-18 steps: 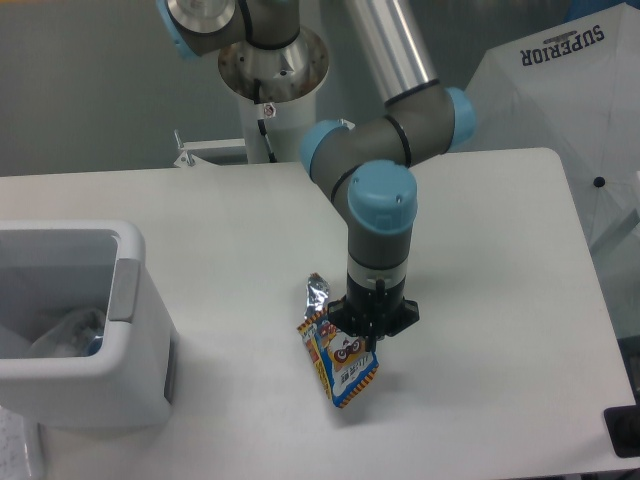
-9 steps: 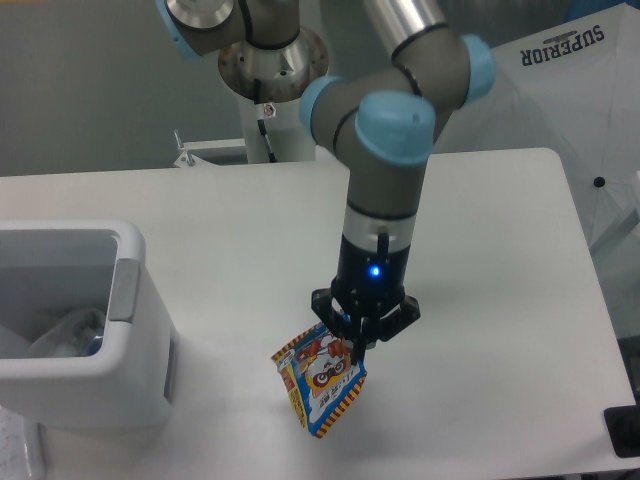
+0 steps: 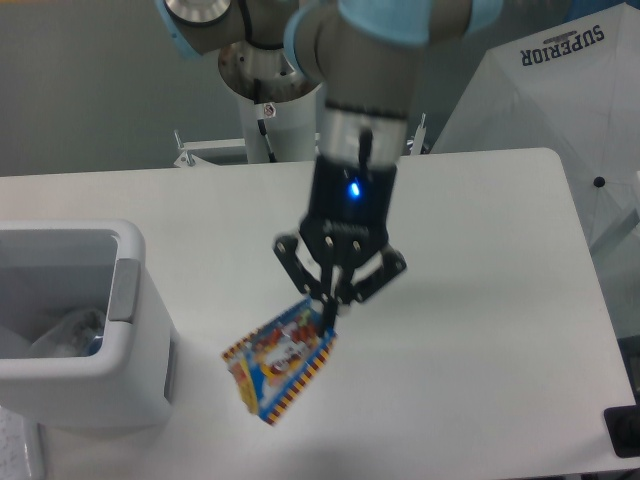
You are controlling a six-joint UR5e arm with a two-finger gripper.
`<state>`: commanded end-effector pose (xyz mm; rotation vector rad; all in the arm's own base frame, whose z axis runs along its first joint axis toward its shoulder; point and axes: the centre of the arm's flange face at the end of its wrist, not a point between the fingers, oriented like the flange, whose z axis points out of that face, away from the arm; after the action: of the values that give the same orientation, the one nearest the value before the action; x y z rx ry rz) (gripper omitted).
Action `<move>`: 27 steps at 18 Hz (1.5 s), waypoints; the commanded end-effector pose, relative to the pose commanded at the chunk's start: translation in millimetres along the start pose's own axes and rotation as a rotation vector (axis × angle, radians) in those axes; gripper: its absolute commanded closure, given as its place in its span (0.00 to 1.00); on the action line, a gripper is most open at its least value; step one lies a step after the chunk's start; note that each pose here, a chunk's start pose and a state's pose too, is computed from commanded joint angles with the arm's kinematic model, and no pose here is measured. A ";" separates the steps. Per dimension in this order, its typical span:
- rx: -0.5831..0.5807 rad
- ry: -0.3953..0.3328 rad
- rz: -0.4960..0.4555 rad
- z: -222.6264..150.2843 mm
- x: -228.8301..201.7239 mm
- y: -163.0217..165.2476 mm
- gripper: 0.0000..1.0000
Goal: Place the trash in the trash can
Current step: 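Lift the snack bag and carry it over the trash bin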
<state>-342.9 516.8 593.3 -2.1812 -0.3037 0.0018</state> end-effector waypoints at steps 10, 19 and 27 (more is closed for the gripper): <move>0.112 0.150 0.005 -53.2 87.6 -34.1 0.96; 0.039 0.244 -0.024 -16.7 135.4 -13.6 0.96; -0.055 0.300 -0.047 31.3 150.5 21.1 0.95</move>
<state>-195.9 562.8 574.5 -2.1898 -0.1854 -0.3611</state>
